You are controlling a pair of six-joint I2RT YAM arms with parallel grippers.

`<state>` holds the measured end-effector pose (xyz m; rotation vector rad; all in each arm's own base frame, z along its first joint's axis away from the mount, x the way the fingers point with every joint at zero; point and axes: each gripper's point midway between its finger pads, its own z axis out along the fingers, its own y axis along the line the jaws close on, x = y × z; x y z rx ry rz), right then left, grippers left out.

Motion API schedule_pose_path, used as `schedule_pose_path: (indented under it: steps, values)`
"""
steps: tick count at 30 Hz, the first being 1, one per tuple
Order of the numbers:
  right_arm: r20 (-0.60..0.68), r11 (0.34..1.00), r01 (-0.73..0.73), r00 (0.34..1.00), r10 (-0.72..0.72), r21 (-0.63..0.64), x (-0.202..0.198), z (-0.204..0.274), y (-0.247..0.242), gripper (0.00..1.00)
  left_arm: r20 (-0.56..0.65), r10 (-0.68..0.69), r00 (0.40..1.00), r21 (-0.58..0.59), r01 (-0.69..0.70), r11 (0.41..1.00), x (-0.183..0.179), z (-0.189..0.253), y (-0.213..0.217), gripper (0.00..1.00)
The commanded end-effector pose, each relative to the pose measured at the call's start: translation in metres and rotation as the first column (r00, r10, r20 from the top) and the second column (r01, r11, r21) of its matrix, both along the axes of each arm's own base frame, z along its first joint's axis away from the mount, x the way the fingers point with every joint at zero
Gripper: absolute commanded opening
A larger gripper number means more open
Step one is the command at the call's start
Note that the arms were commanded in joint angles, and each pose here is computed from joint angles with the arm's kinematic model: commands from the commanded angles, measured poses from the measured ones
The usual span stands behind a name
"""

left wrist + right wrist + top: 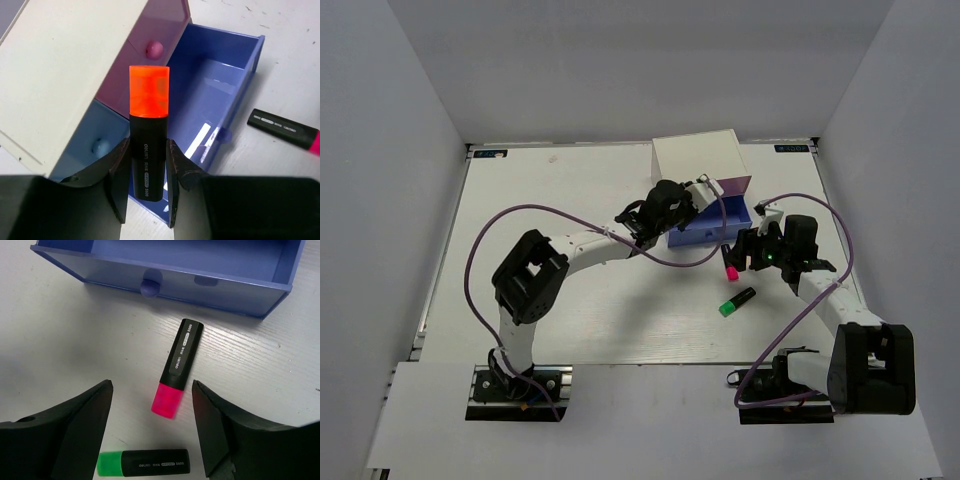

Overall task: Sort the stationery into containers
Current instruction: Place the stationery into the container, then grab a piece of stationery with the right arm

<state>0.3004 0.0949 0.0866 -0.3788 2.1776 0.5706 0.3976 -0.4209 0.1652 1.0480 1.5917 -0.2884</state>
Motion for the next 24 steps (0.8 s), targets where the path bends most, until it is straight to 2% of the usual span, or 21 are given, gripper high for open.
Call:
schedule_pose_path:
  steps: [1, 2, 5, 8, 10, 13, 18, 20, 21, 23, 24]
  values:
    - [0.026, 1.0, -0.007, 1.0, 0.008, -0.019, 0.0, 0.0, -0.003, 0.71, 0.026, -0.05, 0.998, -0.026, 0.051, 0.998, 0.003, 0.021, -0.009, 0.31]
    - [0.031, 1.0, -0.013, 0.999, 0.014, -0.024, 0.0, 0.0, -0.003, 0.72, 0.026, -0.05, 0.998, -0.026, 0.051, 0.998, 0.003, 0.021, -0.009, 0.39]
    - [0.026, 0.999, -0.02, 0.999, 0.021, -0.037, -0.001, -0.003, -0.004, 0.74, 0.018, -0.047, 0.999, -0.033, 0.048, 0.998, 0.003, 0.021, -0.009, 0.53]
    - [0.006, 0.999, -0.019, 1.0, 0.02, -0.04, -0.001, -0.009, -0.005, 0.74, 0.019, -0.047, 0.999, -0.035, 0.048, 0.998, 0.001, 0.022, -0.008, 0.6]
    - [-0.001, 0.999, -0.024, 1.0, 0.024, -0.036, -0.002, -0.011, -0.003, 0.74, 0.013, -0.044, 0.999, -0.041, 0.045, 0.998, 0.001, 0.022, -0.008, 0.6]
    - [-0.017, 0.999, -0.031, 0.999, 0.03, -0.033, -0.002, -0.015, -0.002, 0.74, 0.017, -0.024, 1.0, -0.05, 0.025, 0.998, 0.002, 0.025, -0.005, 0.69]
    - [-0.035, 0.997, -0.046, 0.998, 0.044, -0.057, 0.006, -0.021, -0.002, 0.71, 0.032, 0.032, 0.999, -0.149, -0.027, 0.988, 0.001, 0.067, 0.003, 0.75]
    - [-0.092, 0.997, -0.05, 0.995, 0.043, -0.067, 0.001, -0.033, -0.002, 0.68, -0.013, 0.064, 0.998, -0.222, -0.065, 0.973, -0.011, 0.088, 0.009, 0.8]
    - [-0.093, 0.996, -0.045, 0.995, 0.037, -0.079, 0.005, -0.034, -0.004, 0.66, -0.064, 0.082, 0.995, -0.217, -0.094, 0.972, -0.018, 0.08, 0.017, 0.82]
    - [-0.118, 0.994, -0.036, 0.993, 0.024, -0.103, 0.008, -0.041, -0.005, 0.64, -0.175, 0.147, 0.973, -0.327, -0.199, 0.924, -0.028, 0.1, 0.036, 0.87]
    - [-0.135, 0.992, -0.025, 0.991, 0.008, -0.12, 0.008, -0.047, -0.007, 0.62, -0.245, 0.188, 0.951, -0.312, -0.261, 0.913, -0.035, 0.084, 0.049, 0.93]
